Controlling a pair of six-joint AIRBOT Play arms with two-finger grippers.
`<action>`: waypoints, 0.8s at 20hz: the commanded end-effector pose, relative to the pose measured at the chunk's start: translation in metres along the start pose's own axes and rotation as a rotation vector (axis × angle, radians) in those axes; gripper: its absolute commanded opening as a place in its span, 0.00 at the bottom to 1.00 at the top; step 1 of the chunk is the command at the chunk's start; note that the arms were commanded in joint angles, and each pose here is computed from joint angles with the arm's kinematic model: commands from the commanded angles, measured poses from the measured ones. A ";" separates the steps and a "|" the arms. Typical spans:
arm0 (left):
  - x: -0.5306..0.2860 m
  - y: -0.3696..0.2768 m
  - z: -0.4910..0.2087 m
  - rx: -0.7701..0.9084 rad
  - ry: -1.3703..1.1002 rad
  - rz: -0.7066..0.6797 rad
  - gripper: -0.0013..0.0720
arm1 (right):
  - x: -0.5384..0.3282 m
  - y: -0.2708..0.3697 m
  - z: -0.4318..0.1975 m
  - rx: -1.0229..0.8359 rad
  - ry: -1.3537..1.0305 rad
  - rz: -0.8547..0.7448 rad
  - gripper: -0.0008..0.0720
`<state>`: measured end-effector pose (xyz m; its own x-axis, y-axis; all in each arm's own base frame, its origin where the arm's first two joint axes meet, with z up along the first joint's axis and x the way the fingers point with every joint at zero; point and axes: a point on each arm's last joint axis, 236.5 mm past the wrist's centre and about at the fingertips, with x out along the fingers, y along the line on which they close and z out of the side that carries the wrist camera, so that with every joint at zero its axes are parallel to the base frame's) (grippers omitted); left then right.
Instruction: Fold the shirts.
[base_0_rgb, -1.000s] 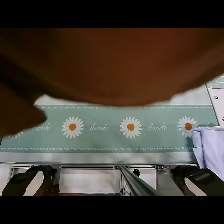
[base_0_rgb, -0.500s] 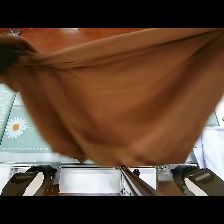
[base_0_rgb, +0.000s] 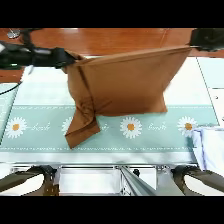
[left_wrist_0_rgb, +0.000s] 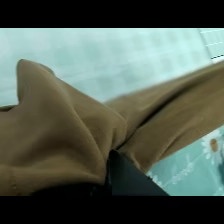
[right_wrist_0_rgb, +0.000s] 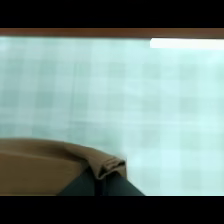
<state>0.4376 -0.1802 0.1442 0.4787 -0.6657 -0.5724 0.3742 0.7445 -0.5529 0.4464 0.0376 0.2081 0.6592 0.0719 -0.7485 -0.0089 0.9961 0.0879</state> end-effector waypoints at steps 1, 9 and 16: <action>0.064 0.033 -0.016 -0.064 0.083 0.009 0.05 | 0.088 -0.002 -0.017 0.107 0.123 0.092 0.05; 0.071 0.080 -0.066 -0.184 0.302 0.057 0.97 | 0.173 -0.016 -0.082 0.282 0.394 0.145 0.86; -0.045 0.184 -0.189 -0.511 0.545 0.307 0.97 | 0.091 -0.127 -0.172 0.354 0.614 0.004 0.86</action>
<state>0.3934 -0.0598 -0.0194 0.0998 -0.4765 -0.8735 -0.0298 0.8760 -0.4813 0.4260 -0.0503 0.0226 0.1791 0.1732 -0.9685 0.2580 0.9416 0.2162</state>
